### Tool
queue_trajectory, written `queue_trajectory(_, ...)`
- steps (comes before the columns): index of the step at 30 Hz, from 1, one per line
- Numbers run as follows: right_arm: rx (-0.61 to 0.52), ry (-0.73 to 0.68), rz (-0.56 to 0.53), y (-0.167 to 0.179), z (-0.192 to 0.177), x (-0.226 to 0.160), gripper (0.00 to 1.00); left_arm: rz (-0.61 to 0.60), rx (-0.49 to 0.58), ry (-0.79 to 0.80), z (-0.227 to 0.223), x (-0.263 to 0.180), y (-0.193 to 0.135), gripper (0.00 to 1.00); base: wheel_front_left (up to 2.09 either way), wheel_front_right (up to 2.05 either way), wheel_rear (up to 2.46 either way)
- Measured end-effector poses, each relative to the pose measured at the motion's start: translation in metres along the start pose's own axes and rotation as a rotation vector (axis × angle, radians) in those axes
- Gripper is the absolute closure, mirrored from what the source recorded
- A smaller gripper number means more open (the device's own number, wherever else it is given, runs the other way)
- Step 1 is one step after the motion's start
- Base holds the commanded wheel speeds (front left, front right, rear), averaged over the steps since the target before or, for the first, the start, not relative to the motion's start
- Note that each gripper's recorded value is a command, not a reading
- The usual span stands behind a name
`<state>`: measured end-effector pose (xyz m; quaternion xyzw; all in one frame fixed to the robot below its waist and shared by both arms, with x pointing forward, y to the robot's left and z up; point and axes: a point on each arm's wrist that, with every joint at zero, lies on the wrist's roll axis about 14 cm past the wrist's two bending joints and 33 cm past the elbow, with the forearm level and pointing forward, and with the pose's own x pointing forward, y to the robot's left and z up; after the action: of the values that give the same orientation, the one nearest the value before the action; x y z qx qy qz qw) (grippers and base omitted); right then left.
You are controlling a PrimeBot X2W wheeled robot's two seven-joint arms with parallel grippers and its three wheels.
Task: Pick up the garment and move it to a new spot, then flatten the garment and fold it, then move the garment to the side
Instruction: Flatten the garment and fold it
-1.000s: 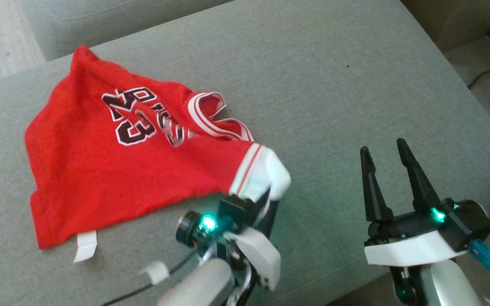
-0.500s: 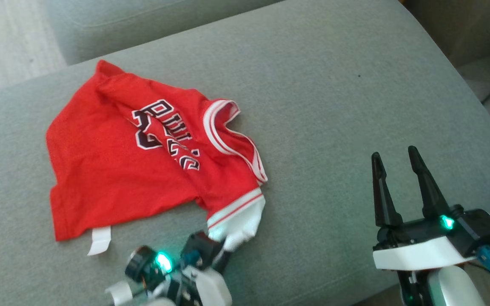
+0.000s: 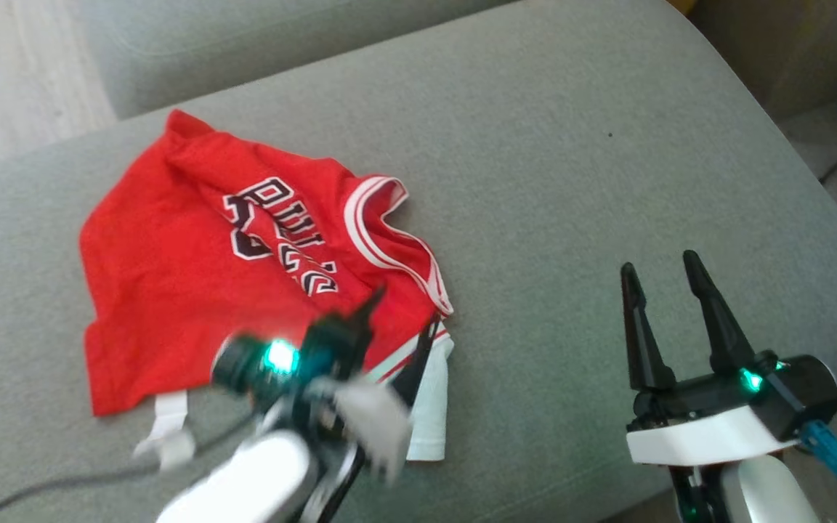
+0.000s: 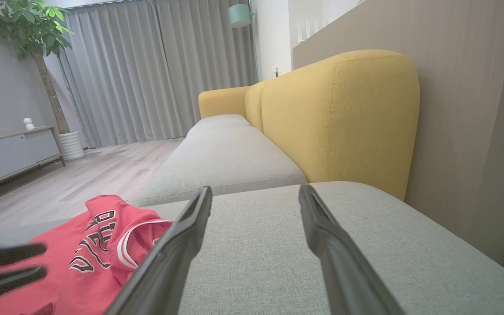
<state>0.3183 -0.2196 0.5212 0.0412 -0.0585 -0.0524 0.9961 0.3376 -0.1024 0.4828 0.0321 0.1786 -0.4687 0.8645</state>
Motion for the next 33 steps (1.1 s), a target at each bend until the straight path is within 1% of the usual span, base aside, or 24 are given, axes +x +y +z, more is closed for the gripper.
queue_trajectory(4, 0.0, 0.024, -0.003, 0.001, -0.006, 0.002, 0.0, -0.033, 0.021, -0.016, 0.016, 0.038, -0.003, 0.0, 0.0, 0.0, 0.0)
queue_trajectory(7, -0.001, 0.034, -0.016, -0.003, -0.009, 0.004, 0.0, -0.085, 0.071, 0.043, 0.003, 0.063, -0.013, 0.0, 0.0, 0.0, 0.0)
queue_trajectory(10, -0.013, 0.038, -0.048, -0.012, -0.008, 0.002, 0.0, -0.115, 0.107, 0.144, -0.029, 0.077, -0.018, 0.0, 0.0, 0.0, 0.0)
queue_trajectory(13, -0.015, 0.043, -0.075, -0.02, -0.008, -0.001, 0.0, -0.11, 0.141, 0.232, -0.057, 0.083, -0.011, 0.0, 0.0, 0.0, 0.0)
queue_trajectory(15, -0.018, 0.042, -0.084, -0.023, -0.007, -0.003, 0.0, -0.113, 0.16, 0.279, -0.068, 0.084, -0.008, 0.0, 0.0, 0.0, 0.0)
queue_trajectory(23, -0.008, 0.025, -0.084, -0.022, -0.003, -0.005, 0.0, -0.084, 0.187, 0.371, -0.081, 0.082, 0.007, 0.0, 0.0, 0.0, 0.0)
queue_trajectory(27, -0.007, 0.021, -0.084, -0.022, -0.001, -0.006, 0.0, -0.082, 0.196, 0.386, -0.081, 0.083, 0.009, 0.0, 0.0, 0.0, 0.0)
queue_trajectory(28, -0.007, 0.02, -0.085, -0.022, -0.001, -0.006, 0.0, -0.083, 0.194, 0.393, -0.081, 0.083, 0.008, 0.14, 0.0, 0.0, 0.0)
queue_trajectory(30, -0.007, 0.018, -0.088, -0.023, 0.0, -0.008, 0.0, -0.089, 0.196, 0.4, -0.081, 0.085, 0.006, 0.82, 0.0, 0.0, 0.0)
queue_trajectory(31, -0.007, 0.018, -0.089, -0.023, 0.0, -0.008, 0.0, -0.088, 0.199, 0.401, -0.08, 0.086, 0.005, 1.0, 0.0, 0.0, 0.0)
queue_trajectory(33, -0.007, 0.02, -0.091, -0.023, 0.0, -0.01, 0.0, -0.093, 0.202, 0.411, -0.08, 0.089, 0.004, 1.0, 0.0, 0.0, 0.0)
